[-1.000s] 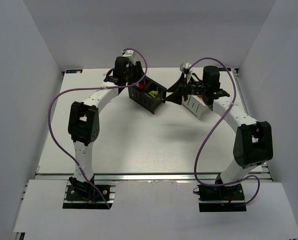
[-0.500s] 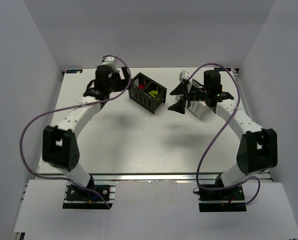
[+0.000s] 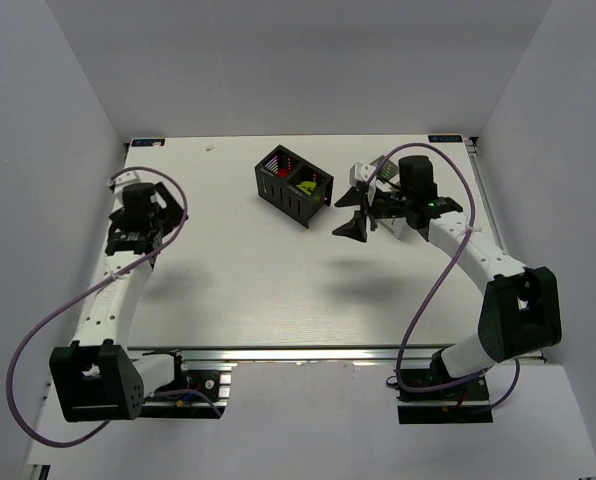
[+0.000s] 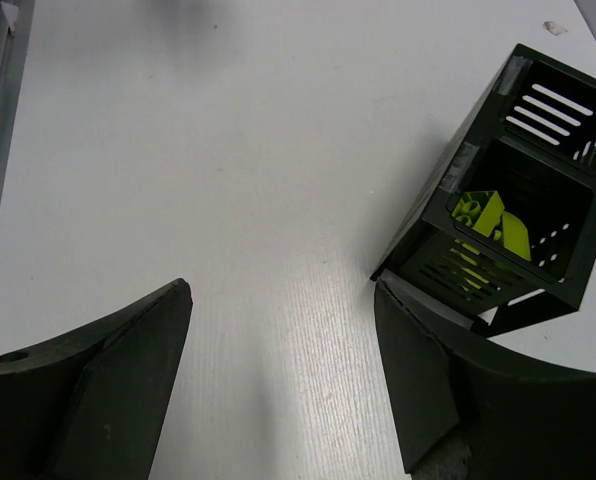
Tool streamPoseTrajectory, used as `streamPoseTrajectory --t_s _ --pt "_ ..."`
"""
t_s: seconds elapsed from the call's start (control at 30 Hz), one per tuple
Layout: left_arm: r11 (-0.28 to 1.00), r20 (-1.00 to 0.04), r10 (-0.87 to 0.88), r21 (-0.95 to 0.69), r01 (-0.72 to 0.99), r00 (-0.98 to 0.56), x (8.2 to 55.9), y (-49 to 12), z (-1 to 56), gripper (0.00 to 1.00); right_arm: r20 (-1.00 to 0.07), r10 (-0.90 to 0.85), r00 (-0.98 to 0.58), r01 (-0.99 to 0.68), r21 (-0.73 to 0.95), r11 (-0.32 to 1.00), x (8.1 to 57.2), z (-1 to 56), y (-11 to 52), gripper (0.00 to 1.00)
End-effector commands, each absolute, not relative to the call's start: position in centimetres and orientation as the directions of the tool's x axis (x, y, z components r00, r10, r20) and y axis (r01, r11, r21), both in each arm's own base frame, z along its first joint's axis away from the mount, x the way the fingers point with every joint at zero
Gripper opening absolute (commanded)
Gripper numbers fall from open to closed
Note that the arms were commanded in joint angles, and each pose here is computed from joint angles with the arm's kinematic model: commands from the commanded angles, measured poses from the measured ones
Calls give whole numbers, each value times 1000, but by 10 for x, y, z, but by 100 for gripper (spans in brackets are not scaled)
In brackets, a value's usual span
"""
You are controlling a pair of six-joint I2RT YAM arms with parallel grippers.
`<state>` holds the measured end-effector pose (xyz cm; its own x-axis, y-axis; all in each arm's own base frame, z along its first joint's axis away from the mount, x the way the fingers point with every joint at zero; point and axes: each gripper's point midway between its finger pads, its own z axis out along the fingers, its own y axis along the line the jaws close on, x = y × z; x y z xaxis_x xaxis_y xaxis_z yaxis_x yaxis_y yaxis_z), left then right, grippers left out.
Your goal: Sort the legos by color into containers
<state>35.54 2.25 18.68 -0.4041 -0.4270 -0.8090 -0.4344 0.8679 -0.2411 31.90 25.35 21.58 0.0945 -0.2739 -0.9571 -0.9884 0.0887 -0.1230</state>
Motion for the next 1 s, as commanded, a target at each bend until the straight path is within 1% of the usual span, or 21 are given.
streamPoseTrajectory --t_s 0.0,0.07,0.17,0.2,0.27,0.3,0.37,0.47,0.53,0.57,0.6,0.87,0.97 --pt "784 -779 -489 -195 -589 -393 326 69 171 98 -956 -275 101 -989 -125 73 311 215 257 77" --pt "757 -737 -527 -180 -629 -423 320 85 153 98 -956 -276 96 -990 -120 73 309 214 258 76" --pt "758 -707 -519 -121 -641 -480 319 96 140 97 -957 -276 91 -991 -114 68 307 214 259 76" --pt "796 -669 -505 -116 -595 -546 323 91 127 95 -957 -276 91 -991 -114 66 307 214 260 77" --pt "819 -634 -505 -138 -557 -586 329 94 116 87 -957 -275 90 -992 -112 65 307 215 260 77" --pt "847 -608 -481 -136 -514 -632 334 92 106 86 -957 -276 87 -992 -109 65 306 214 260 78" --pt "875 -598 -438 -110 -472 -671 341 95 99 84 -957 -276 92 -992 -113 62 305 215 260 78" --pt "924 -596 -294 23 -382 -747 347 112 93 81 -956 -280 92 -992 -112 59 304 214 259 78" --pt "919 -599 -243 111 -379 -763 348 127 94 81 -955 -282 89 -992 -109 58 303 214 258 79" --pt "922 -596 -222 130 -365 -772 350 129 93 81 -954 -283 95 -992 -115 54 303 214 258 79" --pt "930 -584 -170 172 -326 -794 350 134 91 81 -954 -284 94 -992 -112 50 302 213 258 80" --pt "947 -560 -66 225 -228 -826 377 144 64 81 -948 -302 96 -993 -110 30 308 216 260 82" --pt "959 -583 -5 227 -169 -812 396 145 70 81 -952 -296 83 -996 -92 16 311 216 263 82"
